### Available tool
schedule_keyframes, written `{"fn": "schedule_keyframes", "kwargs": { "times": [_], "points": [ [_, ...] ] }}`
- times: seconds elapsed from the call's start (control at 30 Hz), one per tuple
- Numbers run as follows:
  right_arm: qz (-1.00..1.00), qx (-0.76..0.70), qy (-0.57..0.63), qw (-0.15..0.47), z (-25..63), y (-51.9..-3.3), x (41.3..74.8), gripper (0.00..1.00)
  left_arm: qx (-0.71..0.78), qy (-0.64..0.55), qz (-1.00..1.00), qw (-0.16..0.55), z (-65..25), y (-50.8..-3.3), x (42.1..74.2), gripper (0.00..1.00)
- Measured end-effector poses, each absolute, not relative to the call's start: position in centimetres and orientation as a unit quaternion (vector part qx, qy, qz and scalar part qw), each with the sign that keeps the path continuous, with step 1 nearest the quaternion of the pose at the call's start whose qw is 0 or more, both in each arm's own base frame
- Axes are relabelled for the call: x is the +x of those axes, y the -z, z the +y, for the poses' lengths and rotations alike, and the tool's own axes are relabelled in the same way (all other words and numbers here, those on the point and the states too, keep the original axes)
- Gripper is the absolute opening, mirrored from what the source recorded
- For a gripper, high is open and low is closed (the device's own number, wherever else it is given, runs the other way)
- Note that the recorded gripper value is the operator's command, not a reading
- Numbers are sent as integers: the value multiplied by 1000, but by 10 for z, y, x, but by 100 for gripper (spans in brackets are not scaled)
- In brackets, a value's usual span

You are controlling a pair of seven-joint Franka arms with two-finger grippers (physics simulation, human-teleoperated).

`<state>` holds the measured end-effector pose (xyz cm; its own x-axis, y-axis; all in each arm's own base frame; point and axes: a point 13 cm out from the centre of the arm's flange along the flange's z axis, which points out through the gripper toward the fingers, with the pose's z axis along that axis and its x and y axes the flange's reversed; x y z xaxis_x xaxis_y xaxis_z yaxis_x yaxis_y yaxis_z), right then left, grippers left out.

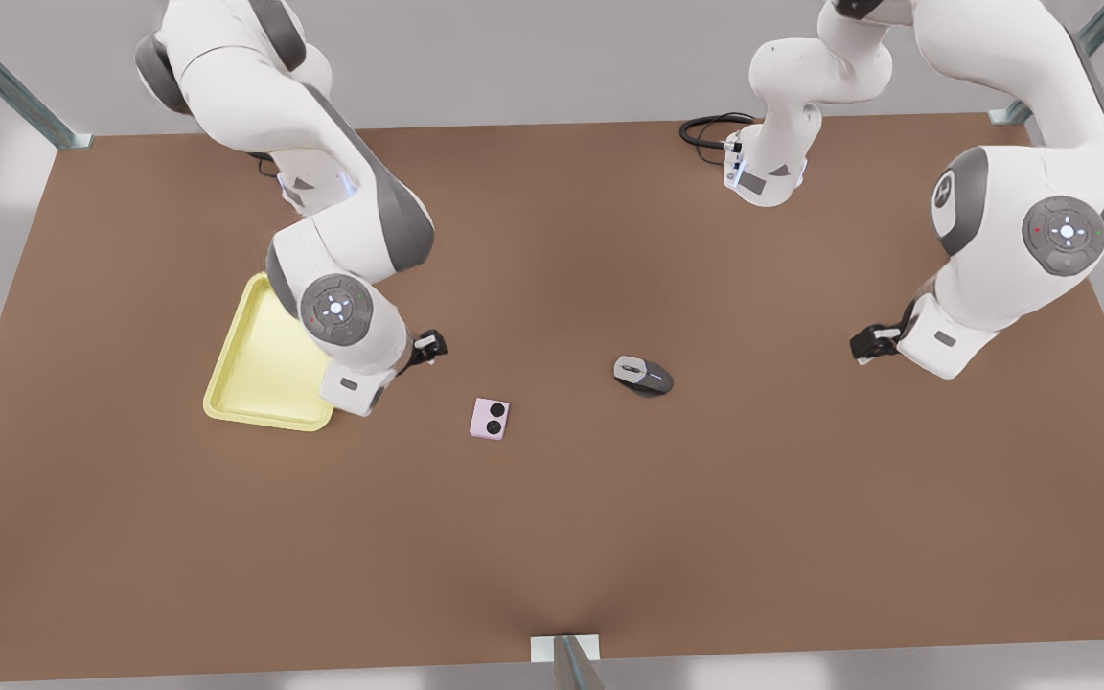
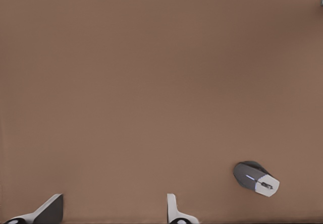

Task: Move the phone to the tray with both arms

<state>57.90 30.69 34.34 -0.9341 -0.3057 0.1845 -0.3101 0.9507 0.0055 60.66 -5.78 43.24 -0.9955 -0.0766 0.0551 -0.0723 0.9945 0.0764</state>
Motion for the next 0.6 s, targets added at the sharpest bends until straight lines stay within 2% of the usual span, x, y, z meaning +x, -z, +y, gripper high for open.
{"fn": "schedule_keyframes", "kwargs": {
  "times": [0.23,0.33,0.4,0.6],
  "points": [
    [-993,89,-17,76,401,-251,562,100,-4,43,-997,66,-52,-421,594,100],
    [-997,38,-20,67,410,-210,566,100,-20,44,-995,83,-49,-415,589,100],
    [-997,12,-23,69,411,-179,557,100,-24,45,-994,94,-43,-408,588,100],
    [-997,-63,-5,49,425,-125,553,100,-40,45,-992,108,-34,-402,586,100]
  ]
}}
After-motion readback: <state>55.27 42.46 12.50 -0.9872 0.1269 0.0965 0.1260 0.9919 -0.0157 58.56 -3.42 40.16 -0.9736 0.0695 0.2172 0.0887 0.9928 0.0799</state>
